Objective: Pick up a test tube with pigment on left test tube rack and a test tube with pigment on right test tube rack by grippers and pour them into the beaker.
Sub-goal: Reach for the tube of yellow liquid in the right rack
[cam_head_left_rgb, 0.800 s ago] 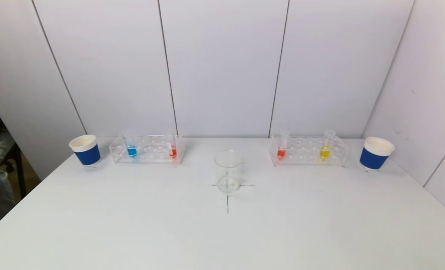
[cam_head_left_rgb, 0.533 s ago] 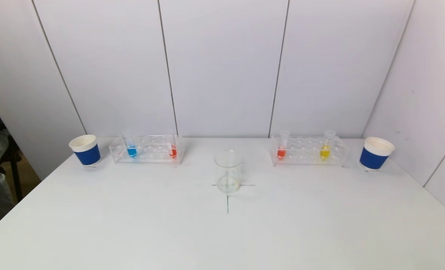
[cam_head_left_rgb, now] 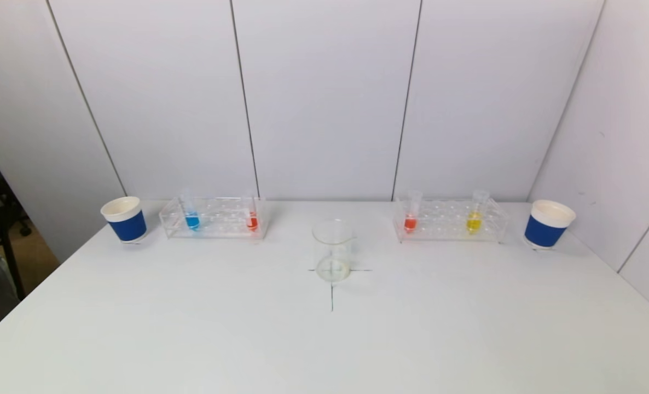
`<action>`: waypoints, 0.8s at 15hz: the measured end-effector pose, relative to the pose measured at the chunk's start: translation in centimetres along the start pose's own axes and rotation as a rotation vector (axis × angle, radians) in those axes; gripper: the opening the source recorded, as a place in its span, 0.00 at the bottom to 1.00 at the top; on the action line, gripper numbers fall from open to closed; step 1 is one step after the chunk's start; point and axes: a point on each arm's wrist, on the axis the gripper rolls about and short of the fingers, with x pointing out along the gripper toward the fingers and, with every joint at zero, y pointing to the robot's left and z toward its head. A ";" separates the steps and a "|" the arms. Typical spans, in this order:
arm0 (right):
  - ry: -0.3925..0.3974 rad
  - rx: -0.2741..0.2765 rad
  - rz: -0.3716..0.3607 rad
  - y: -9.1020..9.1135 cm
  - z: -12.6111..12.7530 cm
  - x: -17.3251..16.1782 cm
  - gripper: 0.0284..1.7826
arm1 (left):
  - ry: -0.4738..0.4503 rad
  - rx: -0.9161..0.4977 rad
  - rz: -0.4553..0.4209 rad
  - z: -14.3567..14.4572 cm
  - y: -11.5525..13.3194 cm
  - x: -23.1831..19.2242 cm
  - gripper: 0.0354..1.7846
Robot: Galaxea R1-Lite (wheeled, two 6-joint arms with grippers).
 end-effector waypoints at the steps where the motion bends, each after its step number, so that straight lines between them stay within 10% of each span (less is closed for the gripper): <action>1: 0.000 0.000 0.000 0.0 0.0 0.0 0.99 | 0.000 0.000 0.000 0.0 0.0 0.0 0.99; 12: -0.002 0.001 -0.003 0.0 0.1 0.0 0.99 | 0.000 0.000 0.000 0.0 0.0 0.0 0.99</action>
